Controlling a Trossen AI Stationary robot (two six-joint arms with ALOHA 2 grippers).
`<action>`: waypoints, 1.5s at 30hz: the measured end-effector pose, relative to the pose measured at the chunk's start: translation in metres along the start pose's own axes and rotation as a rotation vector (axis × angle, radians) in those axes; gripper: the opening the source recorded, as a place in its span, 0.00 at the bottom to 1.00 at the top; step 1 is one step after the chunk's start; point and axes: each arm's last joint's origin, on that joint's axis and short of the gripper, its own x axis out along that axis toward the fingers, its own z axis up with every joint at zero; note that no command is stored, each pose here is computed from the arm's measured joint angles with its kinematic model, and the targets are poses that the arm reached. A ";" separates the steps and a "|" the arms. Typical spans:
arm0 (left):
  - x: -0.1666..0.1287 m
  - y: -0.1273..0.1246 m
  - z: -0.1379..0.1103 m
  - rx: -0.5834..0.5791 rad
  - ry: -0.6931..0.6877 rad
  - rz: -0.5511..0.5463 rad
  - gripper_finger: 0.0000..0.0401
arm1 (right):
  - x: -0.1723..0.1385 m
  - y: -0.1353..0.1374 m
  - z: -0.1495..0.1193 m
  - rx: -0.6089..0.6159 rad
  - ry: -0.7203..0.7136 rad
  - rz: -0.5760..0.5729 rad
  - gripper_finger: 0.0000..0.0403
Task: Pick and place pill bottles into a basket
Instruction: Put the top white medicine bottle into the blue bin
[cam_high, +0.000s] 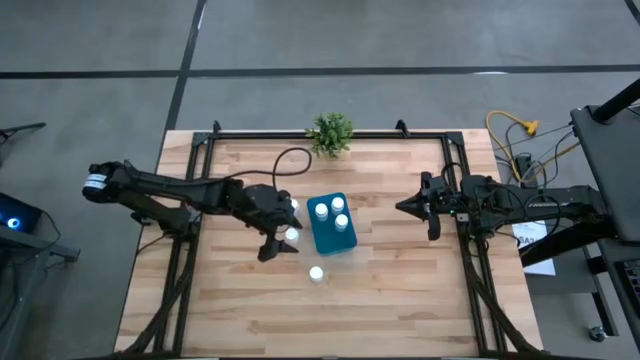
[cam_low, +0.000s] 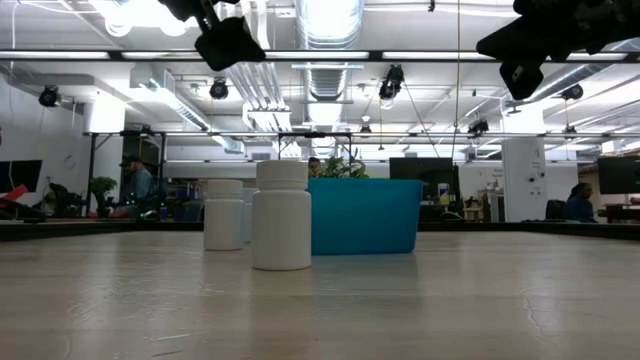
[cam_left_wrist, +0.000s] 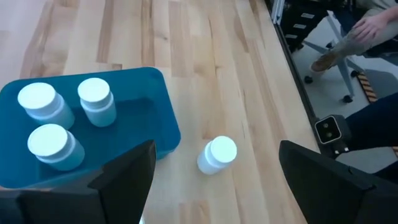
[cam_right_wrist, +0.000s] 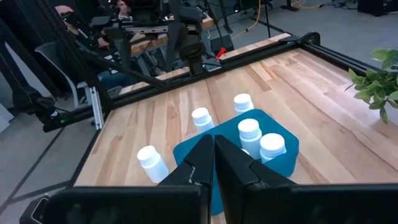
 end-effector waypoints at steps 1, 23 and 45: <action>0.000 -0.001 0.000 0.002 0.000 -0.003 0.80 | 0.000 0.000 0.000 0.000 0.000 0.000 0.02; 0.058 -0.022 -0.002 0.149 0.169 -0.026 0.80 | 0.000 0.000 0.000 0.027 0.000 -0.001 0.02; 0.082 -0.025 -0.008 0.194 0.325 0.001 0.80 | 0.000 0.000 0.000 0.026 0.005 -0.003 0.02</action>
